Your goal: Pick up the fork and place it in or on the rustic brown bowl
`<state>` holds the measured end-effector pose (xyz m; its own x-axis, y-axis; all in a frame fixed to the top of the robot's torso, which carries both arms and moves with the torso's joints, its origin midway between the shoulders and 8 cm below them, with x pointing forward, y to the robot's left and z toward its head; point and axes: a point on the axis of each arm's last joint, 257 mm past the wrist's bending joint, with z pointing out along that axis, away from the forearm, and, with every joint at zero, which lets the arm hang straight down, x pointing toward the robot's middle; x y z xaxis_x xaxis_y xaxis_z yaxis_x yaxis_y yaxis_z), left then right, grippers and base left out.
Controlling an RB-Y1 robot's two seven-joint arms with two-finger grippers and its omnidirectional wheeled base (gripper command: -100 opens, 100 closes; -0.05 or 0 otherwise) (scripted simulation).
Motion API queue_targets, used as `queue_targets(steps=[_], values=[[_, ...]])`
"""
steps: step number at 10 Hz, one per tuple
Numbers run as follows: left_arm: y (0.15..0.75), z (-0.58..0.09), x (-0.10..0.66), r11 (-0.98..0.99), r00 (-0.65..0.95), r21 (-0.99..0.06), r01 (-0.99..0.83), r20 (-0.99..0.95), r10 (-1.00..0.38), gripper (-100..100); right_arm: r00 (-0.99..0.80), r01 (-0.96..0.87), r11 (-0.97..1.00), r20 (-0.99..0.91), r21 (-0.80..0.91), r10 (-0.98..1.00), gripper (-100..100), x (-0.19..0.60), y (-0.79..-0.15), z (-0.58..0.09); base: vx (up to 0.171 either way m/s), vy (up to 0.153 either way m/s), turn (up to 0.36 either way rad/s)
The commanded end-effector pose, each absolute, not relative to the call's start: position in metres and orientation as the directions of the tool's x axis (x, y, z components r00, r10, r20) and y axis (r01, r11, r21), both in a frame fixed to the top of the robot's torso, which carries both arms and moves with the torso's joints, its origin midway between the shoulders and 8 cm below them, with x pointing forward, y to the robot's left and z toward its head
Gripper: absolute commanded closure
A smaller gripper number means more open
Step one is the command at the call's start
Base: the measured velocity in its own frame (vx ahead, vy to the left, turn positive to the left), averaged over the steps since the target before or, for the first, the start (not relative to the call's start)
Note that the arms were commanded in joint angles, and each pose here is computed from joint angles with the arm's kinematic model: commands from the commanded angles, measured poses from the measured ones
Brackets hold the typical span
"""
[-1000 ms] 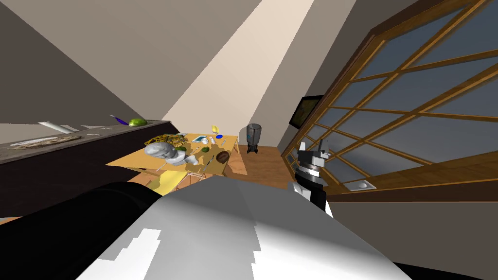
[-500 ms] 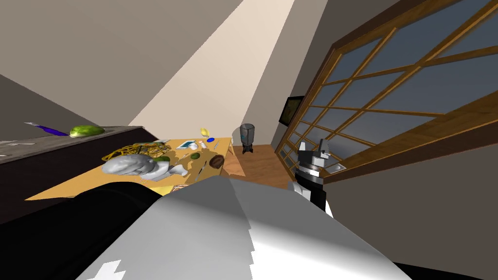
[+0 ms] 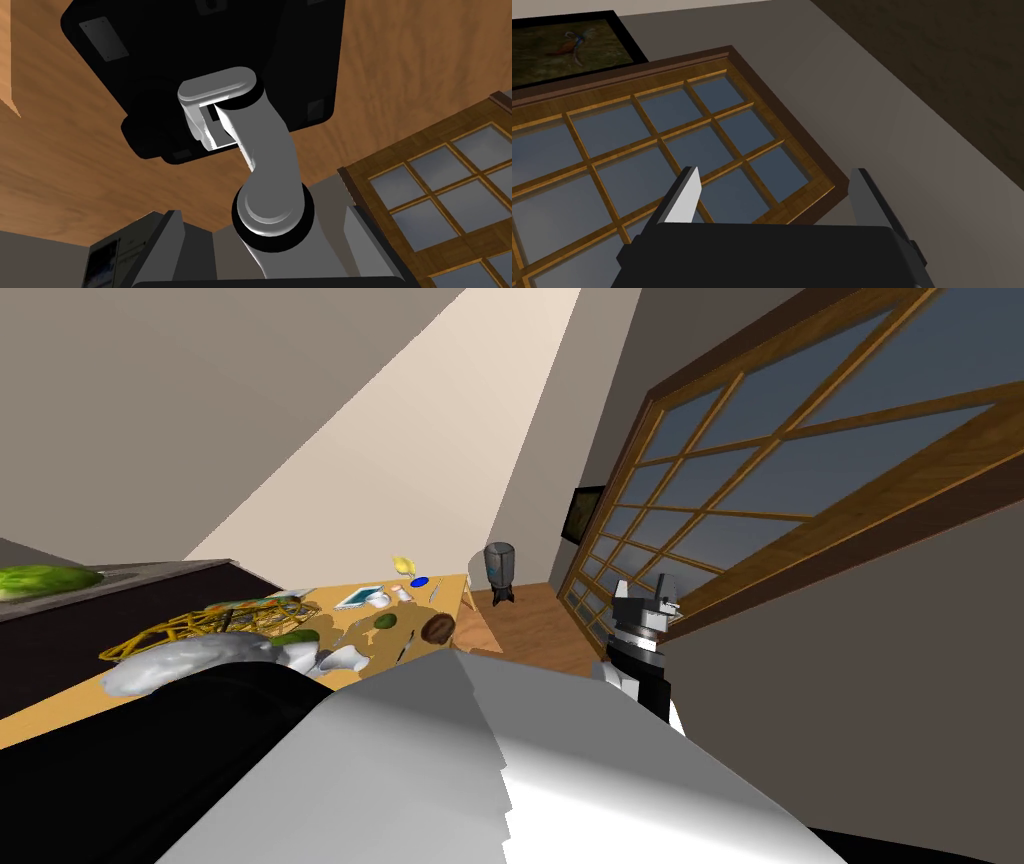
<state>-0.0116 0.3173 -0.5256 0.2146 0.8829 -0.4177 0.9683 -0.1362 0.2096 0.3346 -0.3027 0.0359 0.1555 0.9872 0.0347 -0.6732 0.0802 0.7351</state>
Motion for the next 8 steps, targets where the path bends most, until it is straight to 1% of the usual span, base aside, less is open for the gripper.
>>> queue_targets(steps=[1, 3, 4, 5, 6, 8], values=[[0.334, -0.526, -0.021, -0.188, 0.255, 0.201, 0.961, -0.391, 0.884, -100, 0.155, -0.673, 0.08, 0.035, 0.735, 0.987, 0, 0.335, -0.303, 0.036, 0.016, 0.07, -0.165], [0.381, -0.529, -0.052, -0.349, 0.378, 0.148, 0.925, -0.313, 0.871, -100, 0.156, -0.673, 0.08, 0.035, 0.735, 0.987, 0, 0.335, -0.303, 0.036, 0.016, 0.093, -0.379], [0.379, -0.528, -0.051, -0.353, 0.384, 0.152, 0.923, -0.314, 0.868, -100, 0.156, -0.673, 0.08, 0.035, 0.735, 0.987, 0, 0.335, -0.303, 0.036, 0.014, 0.097, -0.146], [0.382, -0.528, -0.052, -0.357, 0.386, 0.149, 0.922, -0.31, 0.869, -100, 0.156, -0.673, 0.08, 0.035, 0.735, 0.987, 0, 0.335, -0.303, 0.036, 0.007, 0.036, 0.021], [0.405, -0.527, -0.064, -0.429, 0.445, 0.12, 0.895, -0.278, 0.851, -100, 0.156, -0.673, 0.08, 0.035, 0.735, 0.987, 0, 0.335, -0.303, 0.036, 0.011, 0.042, -0.27], [0.446, -0.523, -0.082, -0.547, 0.546, 0.065, 0.835, -0.228, 0.806, -100, 0.156, -0.673, 0.08, 0.035, 0.735, 0.987, 0, 0.335, -0.303, 0.036, 0.015, 0.112, -0.412]])
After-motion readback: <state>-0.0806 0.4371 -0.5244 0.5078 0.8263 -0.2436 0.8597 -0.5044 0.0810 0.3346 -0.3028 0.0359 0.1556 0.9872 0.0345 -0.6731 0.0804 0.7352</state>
